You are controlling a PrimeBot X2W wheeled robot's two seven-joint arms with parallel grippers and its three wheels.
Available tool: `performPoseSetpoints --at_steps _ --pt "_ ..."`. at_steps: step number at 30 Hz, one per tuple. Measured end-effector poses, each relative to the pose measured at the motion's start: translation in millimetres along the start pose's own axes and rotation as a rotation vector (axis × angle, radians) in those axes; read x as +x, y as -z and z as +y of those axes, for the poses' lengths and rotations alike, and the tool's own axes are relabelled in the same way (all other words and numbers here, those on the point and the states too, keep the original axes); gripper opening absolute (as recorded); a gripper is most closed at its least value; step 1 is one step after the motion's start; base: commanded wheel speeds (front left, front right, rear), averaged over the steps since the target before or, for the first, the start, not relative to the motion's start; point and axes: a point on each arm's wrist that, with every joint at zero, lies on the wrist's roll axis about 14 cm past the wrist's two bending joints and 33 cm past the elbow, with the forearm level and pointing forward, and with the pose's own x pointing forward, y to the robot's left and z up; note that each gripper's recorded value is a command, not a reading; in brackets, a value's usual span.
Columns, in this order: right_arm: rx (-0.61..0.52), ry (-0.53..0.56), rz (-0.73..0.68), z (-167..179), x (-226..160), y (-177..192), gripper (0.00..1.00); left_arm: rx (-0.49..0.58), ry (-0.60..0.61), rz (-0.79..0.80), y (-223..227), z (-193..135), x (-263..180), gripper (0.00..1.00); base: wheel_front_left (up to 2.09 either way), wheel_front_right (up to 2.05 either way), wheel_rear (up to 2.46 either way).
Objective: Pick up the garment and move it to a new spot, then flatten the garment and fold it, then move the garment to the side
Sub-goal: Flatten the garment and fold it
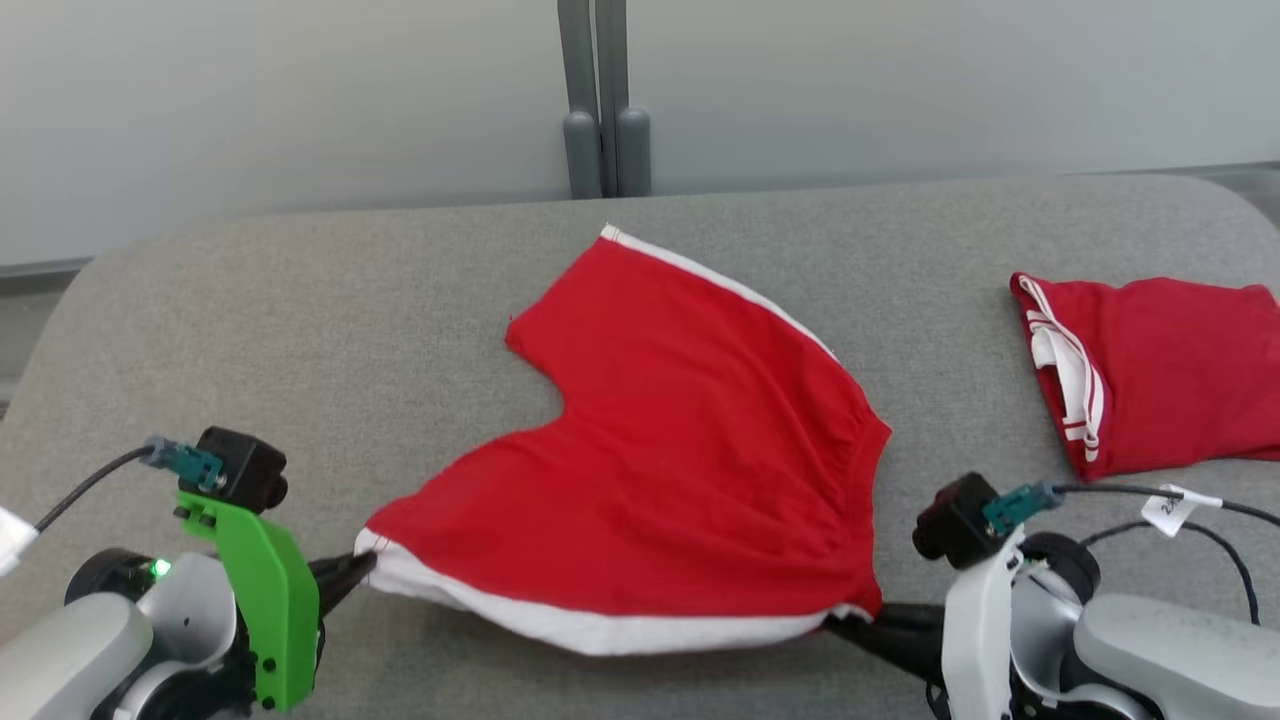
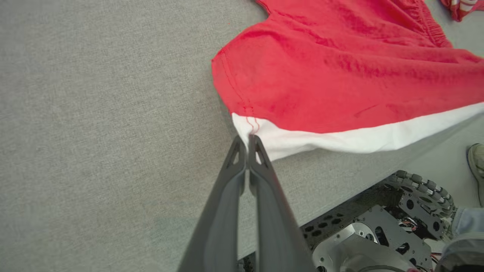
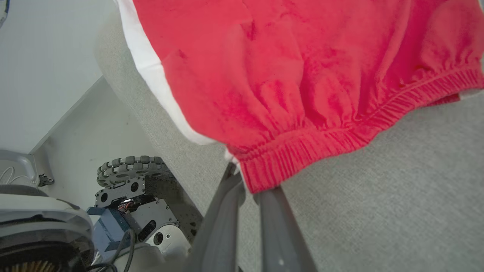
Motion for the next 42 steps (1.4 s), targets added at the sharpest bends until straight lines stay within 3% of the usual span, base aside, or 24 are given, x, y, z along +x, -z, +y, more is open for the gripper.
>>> performPoseSetpoints --at_steps 5,11,18,23,33,42 --pt "0.008 -0.026 0.03 21 -15 14 0.0 -0.015 0.033 -0.002 4 -22 -22 0.0 0.0 0.0 0.0" --pt "0.043 0.012 -0.022 15 -25 5 0.0 0.009 0.056 0.0 -9 -30 -21 0.0 0.0 0.0 0.0" --pt "0.219 0.063 -0.081 -8 -33 -8 0.0 0.069 0.095 0.002 -55 -34 -3 0.0 0.0 0.0 0.0" --pt "0.4 0.038 -0.067 -21 -26 -14 0.0 0.127 0.083 0.02 -97 -24 21 0.0 0.0 0.0 0.0" --pt "0.589 -0.007 -0.03 -63 -12 -41 0.0 0.119 0.1 0.094 -161 -9 91 0.0 0.0 0.0 0.0" --pt "0.76 0.005 -0.005 -101 -5 -34 0.0 0.103 0.048 0.155 -187 27 155 0.0 0.0 0.0 0.0"
